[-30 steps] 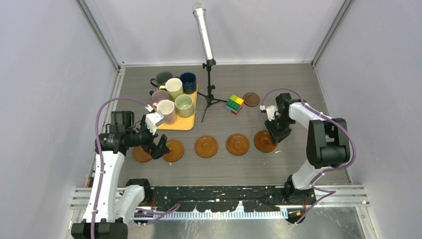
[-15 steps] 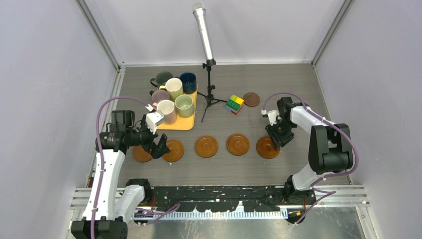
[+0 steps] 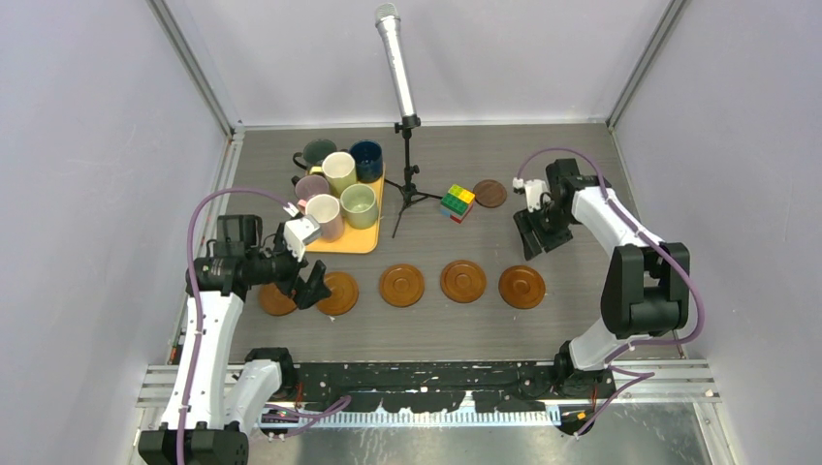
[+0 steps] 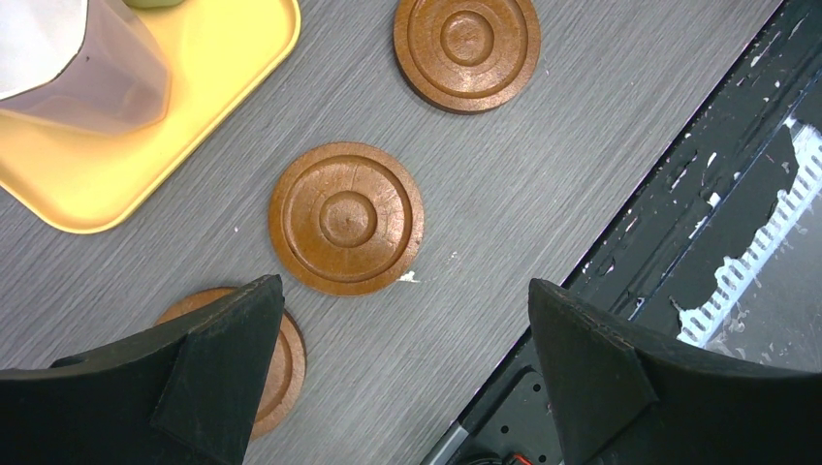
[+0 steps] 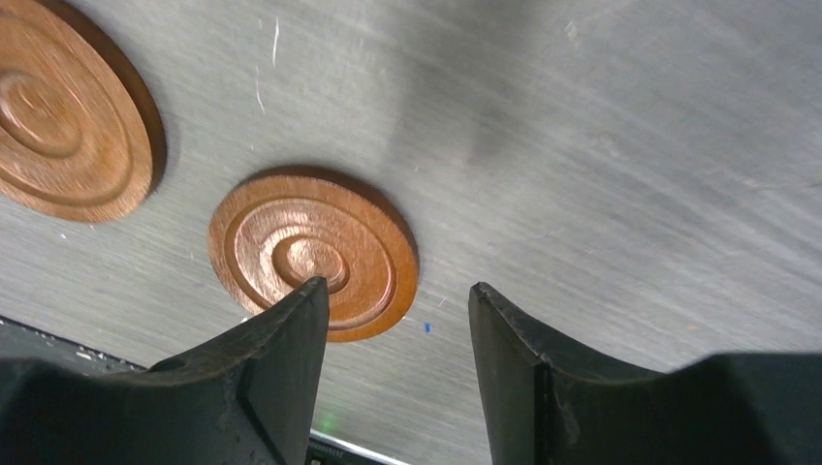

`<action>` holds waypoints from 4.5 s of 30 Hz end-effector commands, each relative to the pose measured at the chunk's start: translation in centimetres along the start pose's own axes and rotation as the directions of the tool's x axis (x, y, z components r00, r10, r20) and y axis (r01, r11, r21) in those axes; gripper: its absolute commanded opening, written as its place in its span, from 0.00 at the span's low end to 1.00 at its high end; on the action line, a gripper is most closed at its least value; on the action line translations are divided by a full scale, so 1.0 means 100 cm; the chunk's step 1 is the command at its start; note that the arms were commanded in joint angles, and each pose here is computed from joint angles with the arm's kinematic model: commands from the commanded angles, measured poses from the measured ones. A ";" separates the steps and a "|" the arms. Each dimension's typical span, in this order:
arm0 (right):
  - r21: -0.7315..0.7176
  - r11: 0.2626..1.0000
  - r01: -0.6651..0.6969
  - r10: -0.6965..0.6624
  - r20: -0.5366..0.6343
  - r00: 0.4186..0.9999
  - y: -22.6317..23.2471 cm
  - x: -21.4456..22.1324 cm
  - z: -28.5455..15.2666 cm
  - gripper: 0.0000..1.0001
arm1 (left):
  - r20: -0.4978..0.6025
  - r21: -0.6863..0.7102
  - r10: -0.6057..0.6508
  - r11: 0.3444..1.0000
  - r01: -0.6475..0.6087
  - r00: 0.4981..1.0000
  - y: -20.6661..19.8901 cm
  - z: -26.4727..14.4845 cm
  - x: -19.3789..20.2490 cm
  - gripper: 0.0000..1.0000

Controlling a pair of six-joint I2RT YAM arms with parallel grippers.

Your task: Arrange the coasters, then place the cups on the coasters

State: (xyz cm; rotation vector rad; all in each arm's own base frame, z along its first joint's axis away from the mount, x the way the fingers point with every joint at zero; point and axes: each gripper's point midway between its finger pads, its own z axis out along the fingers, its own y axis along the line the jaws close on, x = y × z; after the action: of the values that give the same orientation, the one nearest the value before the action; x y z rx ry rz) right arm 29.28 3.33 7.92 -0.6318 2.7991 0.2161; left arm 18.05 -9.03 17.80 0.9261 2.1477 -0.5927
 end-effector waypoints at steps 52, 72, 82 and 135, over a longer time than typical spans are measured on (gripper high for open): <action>0.144 0.986 0.086 -0.068 -0.127 0.990 -0.008 0.013 0.049 0.54 | 0.023 -0.019 0.017 1.000 -0.017 1.000 0.001 -0.004 -0.006 1.00; 0.031 0.994 0.103 -0.100 -0.070 0.992 0.003 -0.014 0.026 0.64 | 0.023 -0.019 0.023 1.000 -0.022 0.999 0.001 -0.004 -0.007 1.00; -0.006 0.998 0.067 -0.067 -0.112 0.992 0.007 -0.006 0.041 0.61 | 0.021 -0.022 0.025 0.999 -0.024 0.999 0.001 -0.005 -0.008 1.00; 0.116 0.992 -0.054 0.060 -0.044 0.997 -0.012 -0.033 0.056 0.46 | 0.037 -0.006 0.003 1.000 -0.003 0.999 0.001 -0.003 -0.012 1.00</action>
State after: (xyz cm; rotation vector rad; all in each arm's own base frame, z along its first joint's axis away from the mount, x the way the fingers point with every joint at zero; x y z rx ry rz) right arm 33.18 4.83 3.65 -0.5669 2.8758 0.0931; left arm 18.12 -8.91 17.71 0.9164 2.1585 -0.5869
